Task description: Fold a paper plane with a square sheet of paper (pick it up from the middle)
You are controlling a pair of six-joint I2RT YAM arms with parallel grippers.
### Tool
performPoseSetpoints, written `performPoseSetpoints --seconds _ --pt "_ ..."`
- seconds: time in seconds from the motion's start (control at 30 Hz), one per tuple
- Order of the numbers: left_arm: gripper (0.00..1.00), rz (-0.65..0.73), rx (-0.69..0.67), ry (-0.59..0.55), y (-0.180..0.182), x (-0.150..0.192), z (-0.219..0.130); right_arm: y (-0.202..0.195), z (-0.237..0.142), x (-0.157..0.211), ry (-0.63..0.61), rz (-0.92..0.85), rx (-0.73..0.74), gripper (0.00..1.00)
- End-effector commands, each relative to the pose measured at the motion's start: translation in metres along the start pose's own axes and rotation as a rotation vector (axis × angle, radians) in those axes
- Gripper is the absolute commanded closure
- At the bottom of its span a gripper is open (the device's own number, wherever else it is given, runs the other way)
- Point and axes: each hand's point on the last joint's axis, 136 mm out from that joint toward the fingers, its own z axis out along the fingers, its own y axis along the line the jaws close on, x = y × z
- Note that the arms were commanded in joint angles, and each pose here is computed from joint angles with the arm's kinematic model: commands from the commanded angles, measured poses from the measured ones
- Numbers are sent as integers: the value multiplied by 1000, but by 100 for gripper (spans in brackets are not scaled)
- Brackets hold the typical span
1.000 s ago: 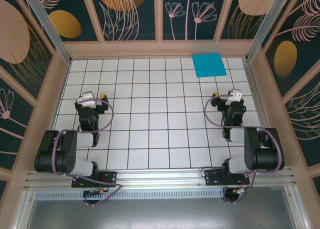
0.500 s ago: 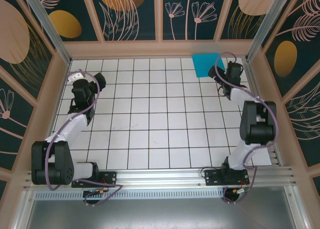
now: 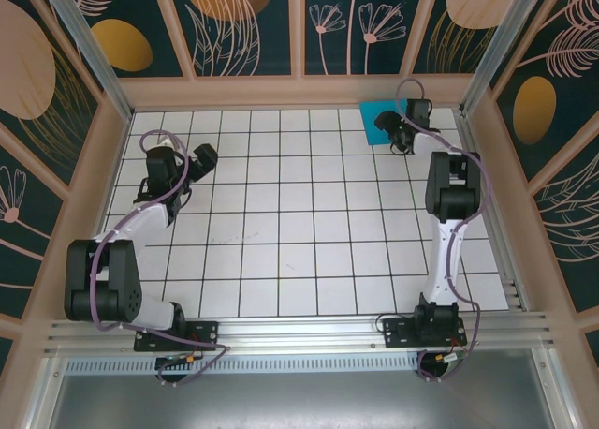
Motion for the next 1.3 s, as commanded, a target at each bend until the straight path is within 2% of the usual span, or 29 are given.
performPoseSetpoints --seconds 0.0,0.27,0.57,0.67,0.8,0.97,1.03,1.13,1.27 --pt "2 -15 13 30 -1 4 4 -4 16 10 51 29 38 23" --pt "2 -20 4 63 2 11 10 -25 27 32 125 18 123 24" --pt "2 -20 -2 96 5 18 13 -43 -13 102 315 -154 298 24" --pt "1 -20 -8 105 7 20 14 -47 -32 133 375 -205 338 25" --pt "1 -24 -15 117 10 26 13 -45 -64 191 454 -244 340 26" --pt "2 -25 -15 135 10 33 12 -28 -108 271 555 -279 306 26" --pt "2 -28 -13 143 9 37 12 -16 -121 293 584 -309 281 26" --pt "2 -31 -6 151 7 41 12 11 -129 286 546 -361 237 26" --pt "1 -39 2 164 0 46 13 33 -125 233 394 -420 249 25"
